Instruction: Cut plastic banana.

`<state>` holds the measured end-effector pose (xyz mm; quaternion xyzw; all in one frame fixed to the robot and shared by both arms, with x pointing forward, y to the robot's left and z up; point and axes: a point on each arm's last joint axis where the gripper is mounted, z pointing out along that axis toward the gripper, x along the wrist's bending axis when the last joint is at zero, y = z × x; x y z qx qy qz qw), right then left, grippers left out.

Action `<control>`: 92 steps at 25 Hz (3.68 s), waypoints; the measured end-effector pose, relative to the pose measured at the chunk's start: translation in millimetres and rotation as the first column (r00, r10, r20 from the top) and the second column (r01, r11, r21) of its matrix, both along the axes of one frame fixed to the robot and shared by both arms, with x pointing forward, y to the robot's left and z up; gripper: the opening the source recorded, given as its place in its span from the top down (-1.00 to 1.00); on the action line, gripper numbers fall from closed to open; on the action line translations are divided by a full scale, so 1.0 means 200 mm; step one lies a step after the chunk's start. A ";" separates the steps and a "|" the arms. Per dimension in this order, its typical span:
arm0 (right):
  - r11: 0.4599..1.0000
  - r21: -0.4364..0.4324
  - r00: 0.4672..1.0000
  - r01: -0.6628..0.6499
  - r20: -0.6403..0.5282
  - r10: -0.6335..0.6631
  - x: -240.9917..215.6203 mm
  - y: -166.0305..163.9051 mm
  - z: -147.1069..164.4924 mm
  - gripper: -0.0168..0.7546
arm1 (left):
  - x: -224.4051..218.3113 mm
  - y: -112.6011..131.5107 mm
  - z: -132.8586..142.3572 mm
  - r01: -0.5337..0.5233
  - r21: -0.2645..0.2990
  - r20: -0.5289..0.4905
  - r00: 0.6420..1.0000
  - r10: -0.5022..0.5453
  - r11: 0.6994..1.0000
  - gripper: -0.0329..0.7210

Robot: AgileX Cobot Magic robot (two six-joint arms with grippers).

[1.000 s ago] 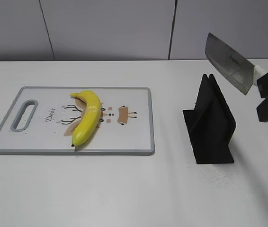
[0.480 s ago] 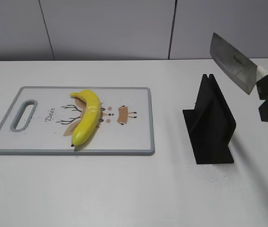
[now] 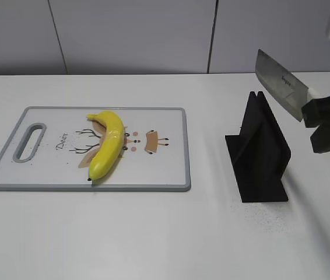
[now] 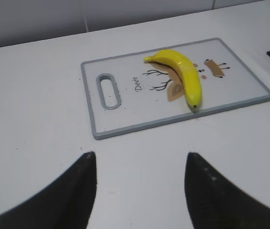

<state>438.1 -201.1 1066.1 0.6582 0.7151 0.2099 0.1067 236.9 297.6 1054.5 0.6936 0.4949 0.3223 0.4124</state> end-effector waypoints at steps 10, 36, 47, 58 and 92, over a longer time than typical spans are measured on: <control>1.000 -0.020 0.999 0.021 -0.031 -0.022 0.05 0.02 -0.13 0.48 | 0.00 0.00 0.00 -0.207 0.000 0.000 0.978 0.207 0.978 -0.52; 0.996 0.017 0.995 0.088 -0.038 -0.088 0.12 0.06 -0.44 0.48 | 0.00 0.00 0.00 -0.209 0.000 0.001 0.978 0.209 0.978 -0.44; 0.998 0.009 0.998 0.063 -0.029 -0.063 0.12 0.06 -0.43 -0.28 | 0.00 0.00 0.00 -0.209 0.000 0.001 0.978 0.209 0.978 -0.41; 0.998 0.013 0.994 -0.058 0.094 0.057 -0.02 -0.01 -0.15 -0.75 | 0.00 0.00 0.00 -0.210 0.000 0.001 0.978 0.210 0.978 -0.40; 0.952 -0.025 0.752 -0.305 0.607 0.257 -0.98 -0.48 -0.11 -0.58 | 0.00 0.00 0.00 -0.210 0.000 0.002 0.978 0.210 0.978 -0.06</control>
